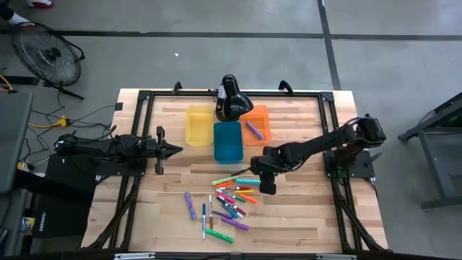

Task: Pick & Place Markers
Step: Put the light blue highlighter into the orange bin

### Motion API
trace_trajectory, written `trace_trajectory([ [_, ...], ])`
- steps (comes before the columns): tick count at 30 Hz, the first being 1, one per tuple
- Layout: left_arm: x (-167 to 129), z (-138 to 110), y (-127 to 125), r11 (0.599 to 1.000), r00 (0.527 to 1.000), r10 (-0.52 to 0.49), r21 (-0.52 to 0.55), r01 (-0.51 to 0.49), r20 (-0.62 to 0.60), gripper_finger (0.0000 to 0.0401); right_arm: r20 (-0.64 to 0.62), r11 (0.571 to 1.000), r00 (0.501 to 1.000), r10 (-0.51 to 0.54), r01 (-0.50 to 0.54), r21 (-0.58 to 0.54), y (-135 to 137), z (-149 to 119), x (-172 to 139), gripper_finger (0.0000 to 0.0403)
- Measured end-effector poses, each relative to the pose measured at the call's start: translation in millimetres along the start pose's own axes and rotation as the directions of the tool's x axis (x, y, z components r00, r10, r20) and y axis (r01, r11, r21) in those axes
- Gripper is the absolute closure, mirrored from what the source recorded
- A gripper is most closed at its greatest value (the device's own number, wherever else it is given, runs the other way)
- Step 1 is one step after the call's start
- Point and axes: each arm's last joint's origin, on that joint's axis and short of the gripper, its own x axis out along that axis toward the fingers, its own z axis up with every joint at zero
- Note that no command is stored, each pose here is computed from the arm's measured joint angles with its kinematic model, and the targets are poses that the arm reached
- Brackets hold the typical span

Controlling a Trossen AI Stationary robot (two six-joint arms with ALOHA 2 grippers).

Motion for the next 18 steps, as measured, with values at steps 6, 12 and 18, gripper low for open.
trace_trajectory([
  [6,0,0,0,1.0,1.0,0.0,0.0,0.0,0.0,0.04,-0.005,1.0,1.0,0.02,-0.02,-0.005,4,3,14,0.0267],
  [12,0,0,0,1.0,1.0,0.0,0.0,0.0,0.0,0.04,-0.018,0.997,0.997,0.071,-0.071,-0.005,6,5,30,0.0224],
  [18,0,0,0,1.0,1.0,0.0,0.0,0.0,0.0,0.04,-0.044,0.994,0.995,0.086,-0.089,-0.068,11,3,40,0.0202],
])
